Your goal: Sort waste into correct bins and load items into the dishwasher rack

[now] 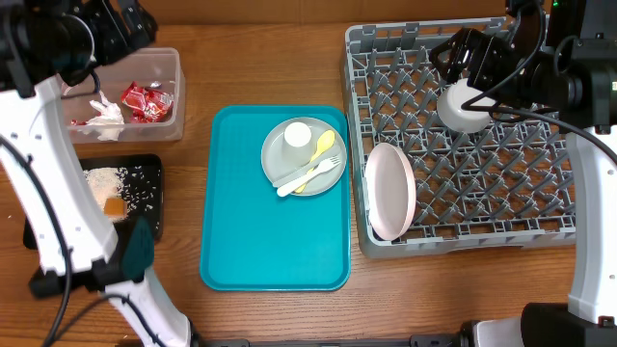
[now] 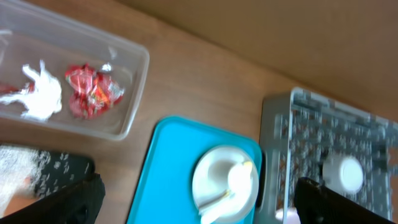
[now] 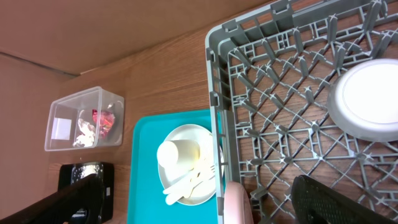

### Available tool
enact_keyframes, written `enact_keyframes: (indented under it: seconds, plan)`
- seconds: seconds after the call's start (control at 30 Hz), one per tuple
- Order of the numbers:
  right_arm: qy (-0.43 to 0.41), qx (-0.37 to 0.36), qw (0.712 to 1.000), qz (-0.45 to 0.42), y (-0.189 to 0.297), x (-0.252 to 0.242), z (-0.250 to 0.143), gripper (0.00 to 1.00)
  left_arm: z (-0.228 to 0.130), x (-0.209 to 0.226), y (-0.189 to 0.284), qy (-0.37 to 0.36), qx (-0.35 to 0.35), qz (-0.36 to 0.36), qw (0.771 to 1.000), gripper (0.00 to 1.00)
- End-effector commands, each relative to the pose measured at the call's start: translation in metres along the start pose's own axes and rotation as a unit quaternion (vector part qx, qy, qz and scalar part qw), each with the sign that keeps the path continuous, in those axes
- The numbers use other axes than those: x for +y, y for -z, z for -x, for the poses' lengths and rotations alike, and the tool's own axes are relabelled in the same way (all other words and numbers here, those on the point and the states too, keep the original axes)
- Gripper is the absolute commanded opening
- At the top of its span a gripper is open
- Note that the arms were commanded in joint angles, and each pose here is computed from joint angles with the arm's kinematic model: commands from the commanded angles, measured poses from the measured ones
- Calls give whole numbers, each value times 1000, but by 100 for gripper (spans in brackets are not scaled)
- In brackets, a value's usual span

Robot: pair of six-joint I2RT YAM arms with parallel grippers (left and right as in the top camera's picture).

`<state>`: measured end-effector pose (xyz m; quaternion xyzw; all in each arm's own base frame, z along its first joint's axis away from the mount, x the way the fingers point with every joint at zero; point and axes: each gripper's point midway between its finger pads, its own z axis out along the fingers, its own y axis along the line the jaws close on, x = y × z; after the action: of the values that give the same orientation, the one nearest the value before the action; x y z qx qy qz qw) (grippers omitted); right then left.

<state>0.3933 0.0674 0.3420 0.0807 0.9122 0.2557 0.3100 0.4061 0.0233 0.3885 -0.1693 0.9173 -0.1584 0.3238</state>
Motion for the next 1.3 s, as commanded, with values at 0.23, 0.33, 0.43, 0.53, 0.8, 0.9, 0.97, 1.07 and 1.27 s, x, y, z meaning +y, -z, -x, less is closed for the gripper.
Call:
enact_keyframes:
  seconds: [0.23,0.33,0.43,0.53,0.8,0.9,0.97,1.07,1.27]
  plan:
    - [6,-16,1000,4,10,5,6,100,-109,53,63,52,49,99,992,100]
    - [6,-16,1000,4,10,5,6,100,-128,71,62,71,43,111,990,100]
    - [6,-16,1000,4,10,5,6,100,-142,99,57,109,41,134,984,100]
    - [6,-16,1000,4,10,5,6,100,-144,124,47,142,40,127,981,100]
    - [6,-16,1000,4,10,5,6,100,-147,191,24,259,56,101,959,100]
    - [6,-16,1000,4,10,5,6,100,-143,197,19,251,56,98,961,100]
    - [6,-16,1000,4,10,5,6,100,-142,196,17,247,58,97,962,100]
    - [6,-16,1000,4,10,5,6,100,-142,197,17,247,58,98,962,100]
    - [6,-16,1000,4,10,5,6,100,-141,197,16,246,56,98,963,100]
